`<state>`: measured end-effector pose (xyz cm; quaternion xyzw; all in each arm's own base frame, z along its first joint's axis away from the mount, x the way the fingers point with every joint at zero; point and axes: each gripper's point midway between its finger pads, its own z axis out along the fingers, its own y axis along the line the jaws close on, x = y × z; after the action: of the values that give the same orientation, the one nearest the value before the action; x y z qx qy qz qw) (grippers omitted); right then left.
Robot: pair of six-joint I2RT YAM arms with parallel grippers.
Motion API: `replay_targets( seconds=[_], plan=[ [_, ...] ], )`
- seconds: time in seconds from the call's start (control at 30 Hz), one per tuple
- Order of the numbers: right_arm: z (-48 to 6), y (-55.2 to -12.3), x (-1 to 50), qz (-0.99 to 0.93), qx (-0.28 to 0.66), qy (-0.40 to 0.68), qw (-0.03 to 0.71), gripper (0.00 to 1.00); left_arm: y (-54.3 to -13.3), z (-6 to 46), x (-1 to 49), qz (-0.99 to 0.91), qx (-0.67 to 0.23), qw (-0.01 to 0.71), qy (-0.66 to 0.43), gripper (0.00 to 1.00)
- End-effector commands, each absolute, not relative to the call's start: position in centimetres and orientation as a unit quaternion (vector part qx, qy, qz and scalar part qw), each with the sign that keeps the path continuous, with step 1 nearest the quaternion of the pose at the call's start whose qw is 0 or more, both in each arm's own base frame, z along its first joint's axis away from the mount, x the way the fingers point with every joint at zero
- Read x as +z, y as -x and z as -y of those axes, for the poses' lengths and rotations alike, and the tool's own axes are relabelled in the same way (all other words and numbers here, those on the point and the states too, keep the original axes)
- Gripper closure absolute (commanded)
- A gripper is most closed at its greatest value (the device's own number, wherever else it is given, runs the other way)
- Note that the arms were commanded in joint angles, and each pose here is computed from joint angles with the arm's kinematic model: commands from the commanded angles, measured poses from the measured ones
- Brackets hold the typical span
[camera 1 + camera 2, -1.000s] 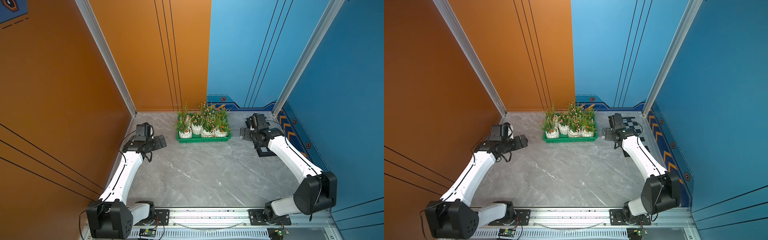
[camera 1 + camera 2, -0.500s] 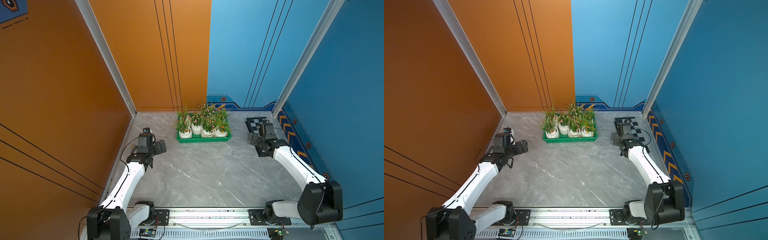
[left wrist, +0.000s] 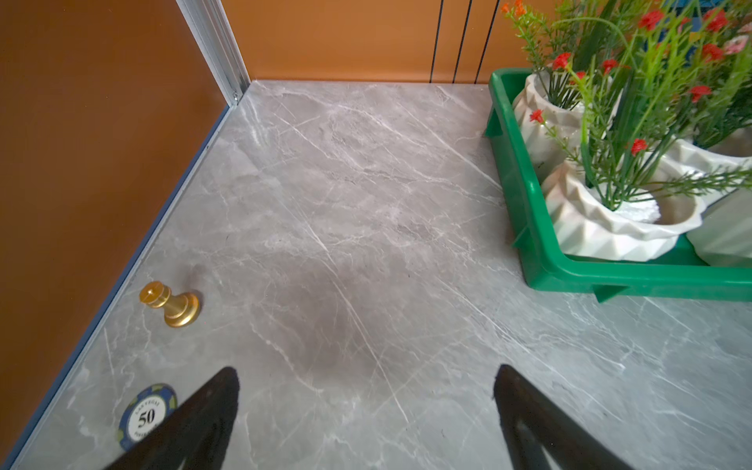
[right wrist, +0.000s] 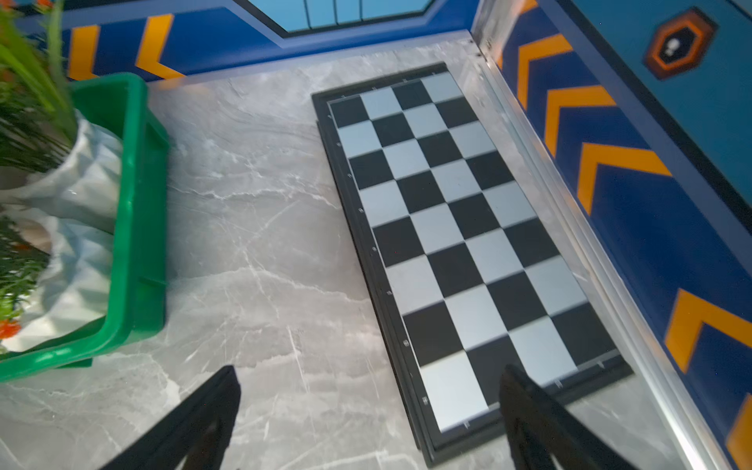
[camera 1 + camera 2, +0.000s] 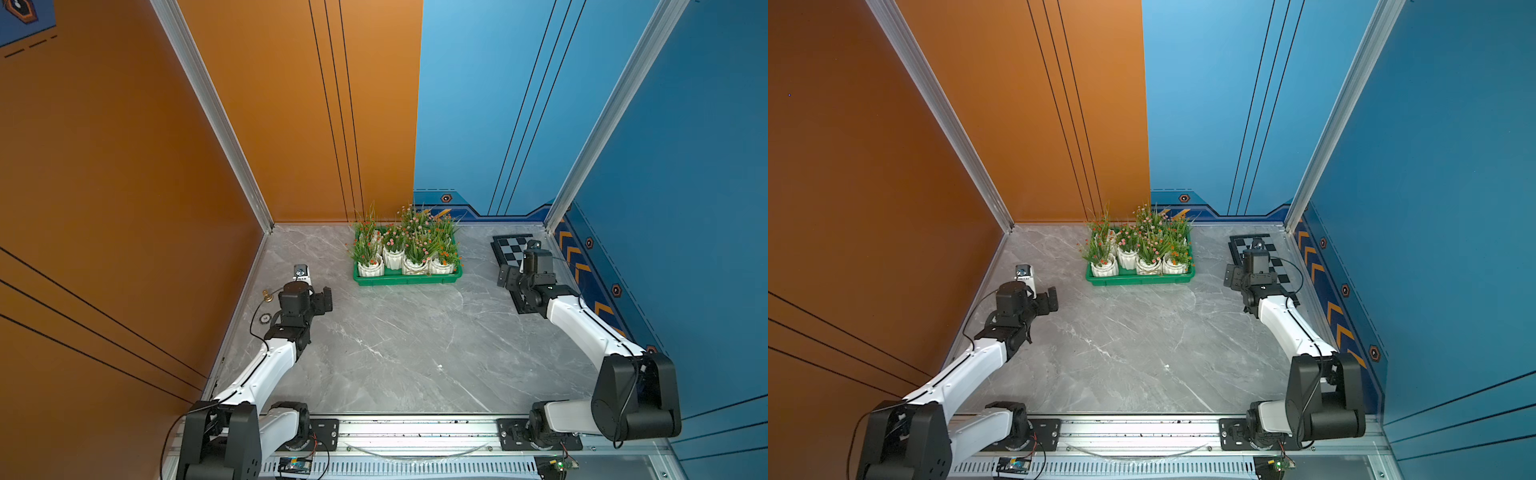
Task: Put the potted gypsophila into the storage box
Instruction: Reset both arms
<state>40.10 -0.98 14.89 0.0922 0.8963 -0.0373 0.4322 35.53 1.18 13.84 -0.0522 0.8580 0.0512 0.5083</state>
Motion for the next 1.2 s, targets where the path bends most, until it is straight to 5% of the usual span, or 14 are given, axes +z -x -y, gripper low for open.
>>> replay_targets(
  seconds=[0.0, 0.13, 0.57, 1.17],
  plan=[
    [-0.2, -41.2, 14.6, -0.869, 0.001, -0.057, 0.492, 0.00, -36.2, -1.7, 13.8, -0.840, 0.074, 0.535, 0.050, 0.02],
    [-0.2, -41.2, 14.6, -0.829, 0.013, -0.041, 0.558, 0.00, -36.9, -1.7, 12.7, -0.832, 0.076, 0.548, 0.046, 0.02],
    [1.2, -40.7, 12.3, -0.845, -0.018, -0.045, 0.532, 0.00, -40.1, -1.3, 9.5, -0.830, 0.068, 0.553, 0.027, 0.02],
    [1.6, -39.4, 9.3, -0.815, -0.029, -0.056, 0.577, 0.00, -39.5, -1.6, 8.9, -0.818, 0.059, 0.571, 0.034, 0.02]
  ],
)
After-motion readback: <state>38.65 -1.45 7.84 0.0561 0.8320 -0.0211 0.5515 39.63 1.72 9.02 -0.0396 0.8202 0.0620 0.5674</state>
